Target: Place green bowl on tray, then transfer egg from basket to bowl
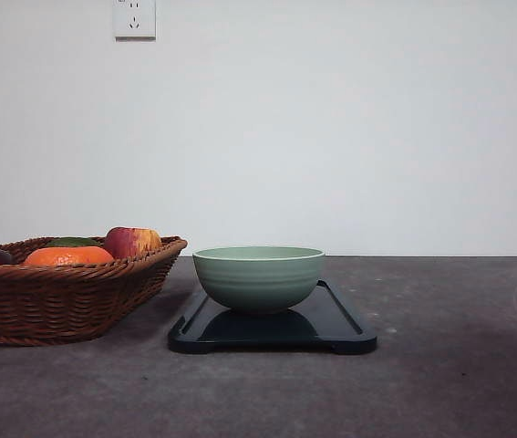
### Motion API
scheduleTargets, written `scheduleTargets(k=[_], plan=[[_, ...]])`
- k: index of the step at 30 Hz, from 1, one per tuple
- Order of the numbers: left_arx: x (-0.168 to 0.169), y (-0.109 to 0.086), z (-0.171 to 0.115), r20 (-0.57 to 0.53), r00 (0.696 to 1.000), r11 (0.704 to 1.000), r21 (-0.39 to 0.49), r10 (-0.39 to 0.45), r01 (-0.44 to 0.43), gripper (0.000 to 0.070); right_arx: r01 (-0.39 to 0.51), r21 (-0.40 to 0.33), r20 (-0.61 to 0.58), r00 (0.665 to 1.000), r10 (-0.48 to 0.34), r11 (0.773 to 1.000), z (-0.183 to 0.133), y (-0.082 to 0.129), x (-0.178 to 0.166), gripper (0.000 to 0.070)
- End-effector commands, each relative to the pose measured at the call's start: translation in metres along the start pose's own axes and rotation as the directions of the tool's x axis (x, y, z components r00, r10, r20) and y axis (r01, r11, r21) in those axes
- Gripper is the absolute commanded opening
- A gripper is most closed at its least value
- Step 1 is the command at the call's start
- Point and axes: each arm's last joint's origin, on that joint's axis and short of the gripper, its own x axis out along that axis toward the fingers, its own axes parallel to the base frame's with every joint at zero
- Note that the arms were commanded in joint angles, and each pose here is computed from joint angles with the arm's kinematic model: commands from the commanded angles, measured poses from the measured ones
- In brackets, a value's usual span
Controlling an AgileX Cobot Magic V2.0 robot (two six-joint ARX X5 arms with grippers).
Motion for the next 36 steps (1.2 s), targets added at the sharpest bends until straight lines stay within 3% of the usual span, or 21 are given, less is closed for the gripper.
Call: scheduleTargets(k=[1, 36], plan=[[0.0017, 0.0006, -0.0049, -0.006, 1.000, 1.000, -0.001, 0.000, 0.000, 0.0000, -0.002, 0.017, 0.006, 1.000, 0.002, 1.000, -0.0004, 0.0002, 0.0003, 0.0015], [0.0017, 0.0006, -0.0049, -0.006, 1.000, 1.000, -0.001, 0.000, 0.000, 0.0000, -0.002, 0.017, 0.006, 1.000, 0.002, 1.000, -0.0004, 0.0002, 0.0003, 0.0016]])
